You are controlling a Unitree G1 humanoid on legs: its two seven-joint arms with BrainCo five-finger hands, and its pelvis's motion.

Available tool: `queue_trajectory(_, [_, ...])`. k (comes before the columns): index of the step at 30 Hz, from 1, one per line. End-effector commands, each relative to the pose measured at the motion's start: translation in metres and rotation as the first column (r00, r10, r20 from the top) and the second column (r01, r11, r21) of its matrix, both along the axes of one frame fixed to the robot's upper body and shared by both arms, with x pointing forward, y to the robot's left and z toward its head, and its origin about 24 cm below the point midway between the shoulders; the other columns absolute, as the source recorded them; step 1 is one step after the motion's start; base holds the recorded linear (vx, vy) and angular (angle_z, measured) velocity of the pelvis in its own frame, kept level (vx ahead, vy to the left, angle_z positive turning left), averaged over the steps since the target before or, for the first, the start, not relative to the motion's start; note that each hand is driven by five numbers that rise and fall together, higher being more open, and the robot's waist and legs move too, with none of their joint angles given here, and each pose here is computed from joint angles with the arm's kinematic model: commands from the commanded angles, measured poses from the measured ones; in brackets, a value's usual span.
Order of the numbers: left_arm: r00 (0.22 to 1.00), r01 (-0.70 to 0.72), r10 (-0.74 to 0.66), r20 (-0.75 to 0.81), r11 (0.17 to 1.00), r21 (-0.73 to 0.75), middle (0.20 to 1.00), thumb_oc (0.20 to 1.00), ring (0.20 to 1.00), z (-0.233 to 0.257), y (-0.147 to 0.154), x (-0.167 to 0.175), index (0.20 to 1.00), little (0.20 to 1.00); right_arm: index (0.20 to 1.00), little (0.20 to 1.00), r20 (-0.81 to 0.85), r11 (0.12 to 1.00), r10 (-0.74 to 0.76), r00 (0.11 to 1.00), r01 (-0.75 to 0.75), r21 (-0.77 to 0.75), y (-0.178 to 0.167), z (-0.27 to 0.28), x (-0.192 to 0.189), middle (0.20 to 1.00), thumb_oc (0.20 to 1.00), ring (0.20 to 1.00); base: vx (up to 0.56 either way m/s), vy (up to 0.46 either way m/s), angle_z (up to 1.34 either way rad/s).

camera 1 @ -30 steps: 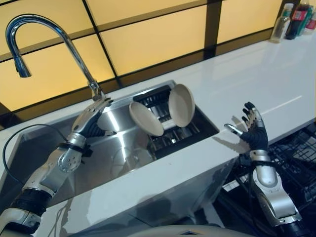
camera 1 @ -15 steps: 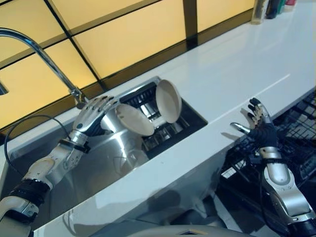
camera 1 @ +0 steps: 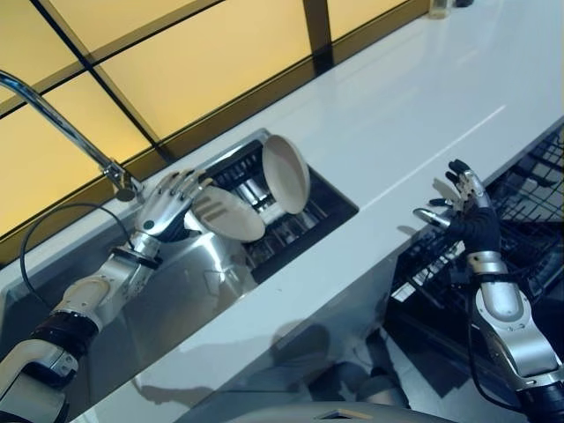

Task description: Pick up plates and place into dishwasher.

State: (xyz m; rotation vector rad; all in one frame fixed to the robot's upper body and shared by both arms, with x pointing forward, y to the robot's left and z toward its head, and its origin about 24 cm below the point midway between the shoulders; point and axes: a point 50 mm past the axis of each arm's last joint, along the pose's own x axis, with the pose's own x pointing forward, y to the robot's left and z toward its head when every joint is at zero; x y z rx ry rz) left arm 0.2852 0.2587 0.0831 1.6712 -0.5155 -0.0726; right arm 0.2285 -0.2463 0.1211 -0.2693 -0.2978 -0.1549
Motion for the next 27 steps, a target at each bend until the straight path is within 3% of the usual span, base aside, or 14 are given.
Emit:
queue_trajectory(1, [0.993,-0.028,0.026,0.116,1.000,0.011,1.000,1.000,1.000,0.031,0.006,0.020,1.000,1.000,1.000,1.000,0.014,1.000,0.025,1.000,-0.025,-0.016,0.000,0.009,0.001,1.000,1.000,1.000,0.00,0.000,0.00])
queue_trajectory(5, [0.995,0.052,-0.052,0.083,0.999,0.004,1.000,1.000,1.000,0.027,-0.007,0.019,1.000,1.000,1.000,1.000,0.014,0.999,0.033,0.999,-0.032,-0.028,0.001,0.010,0.001,1.000,1.000,1.000,0.00,0.000,0.00])
queue_trajectory(14, [0.998,0.031,-0.032,-0.060,0.999,-0.026,1.000,1.000,1.000,0.018,-0.012,0.023,1.000,1.000,1.000,1.000,0.017,0.999,0.026,1.000,-0.026,-0.037,-0.001,0.012,0.002,1.000,1.000,1.000,0.00,0.000,-0.04])
queue_trajectory(15, [0.997,0.025,-0.027,-0.075,0.999,-0.030,0.401,0.401,0.401,0.017,-0.011,0.023,0.401,0.401,1.000,1.000,0.017,0.999,0.027,0.999,-0.027,-0.038,-0.001,0.013,0.002,1.000,1.000,1.000,0.00,-0.002,-0.04])
queue_trajectory(16, [0.996,0.020,-0.022,-0.092,0.999,-0.030,0.200,0.200,0.200,0.016,-0.011,0.023,0.200,0.200,1.000,1.000,0.018,0.999,0.029,0.999,-0.028,-0.039,-0.001,0.013,0.002,1.000,1.000,1.000,0.00,0.000,0.00])
queue_trajectory(27, [0.991,0.003,-0.008,-0.135,0.999,-0.039,0.200,0.200,0.200,0.007,-0.010,0.023,0.200,0.200,1.000,1.000,0.014,0.998,0.032,0.999,-0.031,-0.046,-0.003,0.014,0.002,1.000,1.000,1.000,0.00,0.000,0.00])
